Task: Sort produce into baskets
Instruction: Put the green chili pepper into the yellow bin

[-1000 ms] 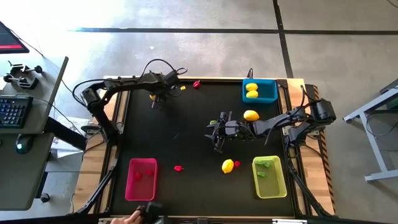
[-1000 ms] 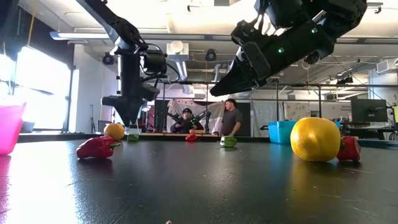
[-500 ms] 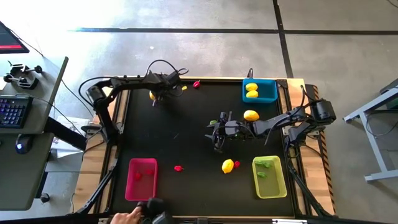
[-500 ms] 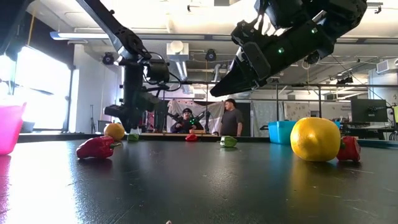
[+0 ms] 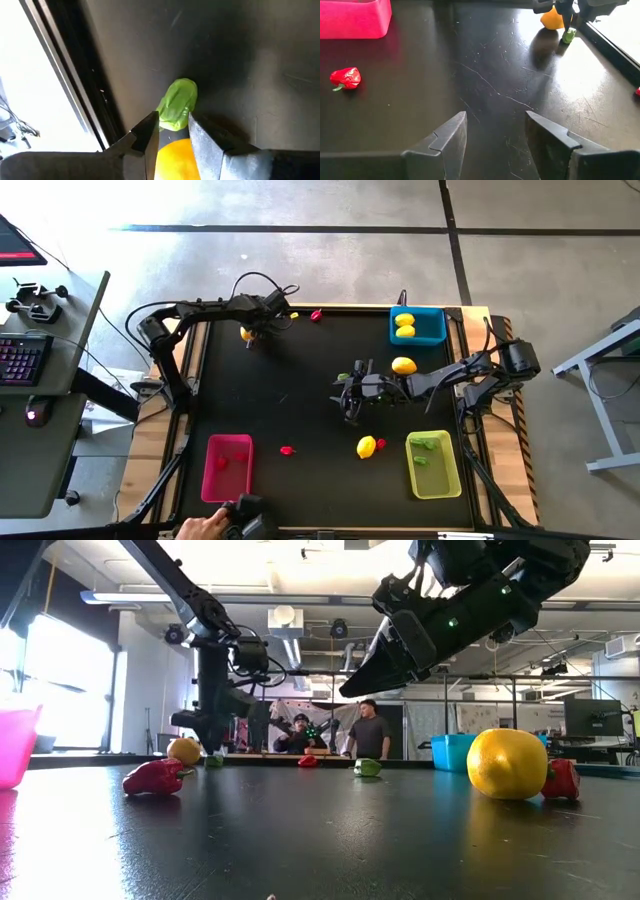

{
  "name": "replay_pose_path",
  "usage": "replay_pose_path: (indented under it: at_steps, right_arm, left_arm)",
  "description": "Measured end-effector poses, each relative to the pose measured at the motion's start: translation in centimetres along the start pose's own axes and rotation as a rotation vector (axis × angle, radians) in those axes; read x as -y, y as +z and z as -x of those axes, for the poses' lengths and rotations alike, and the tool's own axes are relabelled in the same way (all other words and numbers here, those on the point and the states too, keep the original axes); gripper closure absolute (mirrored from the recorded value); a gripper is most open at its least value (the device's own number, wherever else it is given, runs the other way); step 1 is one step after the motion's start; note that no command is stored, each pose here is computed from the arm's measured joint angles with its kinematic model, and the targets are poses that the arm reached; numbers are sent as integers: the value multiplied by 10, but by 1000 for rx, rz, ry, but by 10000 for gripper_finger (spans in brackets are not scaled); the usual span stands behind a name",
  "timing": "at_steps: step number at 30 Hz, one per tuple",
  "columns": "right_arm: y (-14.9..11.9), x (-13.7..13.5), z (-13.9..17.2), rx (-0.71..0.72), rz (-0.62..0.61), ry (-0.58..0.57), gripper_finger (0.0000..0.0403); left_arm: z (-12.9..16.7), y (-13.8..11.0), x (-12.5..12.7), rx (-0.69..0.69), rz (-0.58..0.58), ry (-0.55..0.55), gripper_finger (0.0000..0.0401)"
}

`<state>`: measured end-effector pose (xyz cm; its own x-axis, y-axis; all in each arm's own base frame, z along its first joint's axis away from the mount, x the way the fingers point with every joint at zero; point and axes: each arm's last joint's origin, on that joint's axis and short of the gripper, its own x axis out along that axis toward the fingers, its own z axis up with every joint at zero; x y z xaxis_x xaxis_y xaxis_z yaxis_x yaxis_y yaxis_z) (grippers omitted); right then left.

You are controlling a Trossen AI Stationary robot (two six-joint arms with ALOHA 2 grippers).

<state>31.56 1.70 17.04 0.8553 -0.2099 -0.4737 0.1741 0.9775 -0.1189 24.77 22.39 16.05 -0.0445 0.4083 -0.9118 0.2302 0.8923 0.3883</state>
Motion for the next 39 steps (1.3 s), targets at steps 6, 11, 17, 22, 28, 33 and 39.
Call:
replay_pose_path:
  at_steps: [6,11,17,22,28,33,39]
  right_arm:
    - [0,0,0,-1,-1,0,214]
    - [0,0,0,-1,-1,0,214]
    - [-1,0,0,-5,0,0,214]
    - [-1,0,0,-10,3,-1,214]
    - [3,0,-1,43,35,-16,214]
    - [11,0,-7,160,61,-72,214]
    - [25,6,-6,323,-38,-92,214]
  left_arm:
    - [-10,4,2,-1,-33,-25,284]
    - [-17,6,2,-29,-37,-11,278]
    - [-16,8,4,-48,-48,7,316]
    - [10,10,8,54,-37,-14,374]
    - [81,4,12,540,185,-193,392]
    - [117,3,16,907,320,-361,392]
    - [122,7,28,1207,340,-391,392]
